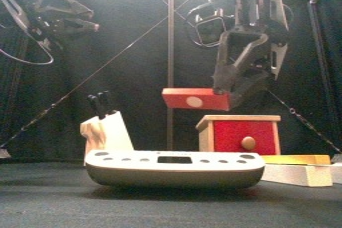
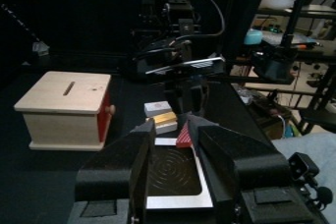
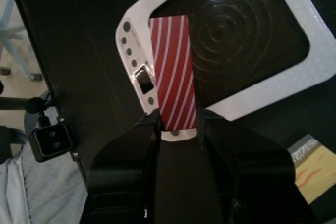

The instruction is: Put salmon on rice

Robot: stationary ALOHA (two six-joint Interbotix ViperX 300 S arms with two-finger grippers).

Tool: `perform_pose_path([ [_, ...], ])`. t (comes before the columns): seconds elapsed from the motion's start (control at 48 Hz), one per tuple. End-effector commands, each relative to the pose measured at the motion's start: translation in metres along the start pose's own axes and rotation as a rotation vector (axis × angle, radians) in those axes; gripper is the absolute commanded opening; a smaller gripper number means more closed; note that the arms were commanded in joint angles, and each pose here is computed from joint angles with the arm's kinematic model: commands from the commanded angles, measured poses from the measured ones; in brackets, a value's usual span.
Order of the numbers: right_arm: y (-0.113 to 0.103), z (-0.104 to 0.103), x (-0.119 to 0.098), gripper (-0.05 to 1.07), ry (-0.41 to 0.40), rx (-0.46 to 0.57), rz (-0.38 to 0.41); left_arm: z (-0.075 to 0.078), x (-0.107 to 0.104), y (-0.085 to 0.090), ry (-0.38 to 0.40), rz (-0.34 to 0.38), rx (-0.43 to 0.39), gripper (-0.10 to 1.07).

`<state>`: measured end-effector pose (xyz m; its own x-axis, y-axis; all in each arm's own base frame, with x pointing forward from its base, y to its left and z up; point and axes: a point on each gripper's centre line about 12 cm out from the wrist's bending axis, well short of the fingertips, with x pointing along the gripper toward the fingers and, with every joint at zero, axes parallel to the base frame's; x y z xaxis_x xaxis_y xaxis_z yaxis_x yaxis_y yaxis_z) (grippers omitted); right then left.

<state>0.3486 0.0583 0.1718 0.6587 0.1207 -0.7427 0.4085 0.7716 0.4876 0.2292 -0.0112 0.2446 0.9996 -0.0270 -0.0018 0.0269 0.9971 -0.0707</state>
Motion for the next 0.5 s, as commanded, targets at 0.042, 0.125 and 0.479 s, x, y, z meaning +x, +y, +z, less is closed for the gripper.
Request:
perform_pose_path([
  [0.042,0.001,0.006,-0.02,0.6,-0.042,0.046,0.04,0.006,0.002,0.0,-0.019,0.002,0.005,0.73],
  [0.125,-0.006,0.002,-0.025,0.6,-0.039,0.091,0.037,0.006,0.002,0.0,-0.019,0.002,0.005,0.73],
  [0.479,-0.026,-0.013,-0.041,0.6,-0.053,0.213,0.005,0.006,0.002,0.006,-0.019,0.027,0.005,0.73],
])
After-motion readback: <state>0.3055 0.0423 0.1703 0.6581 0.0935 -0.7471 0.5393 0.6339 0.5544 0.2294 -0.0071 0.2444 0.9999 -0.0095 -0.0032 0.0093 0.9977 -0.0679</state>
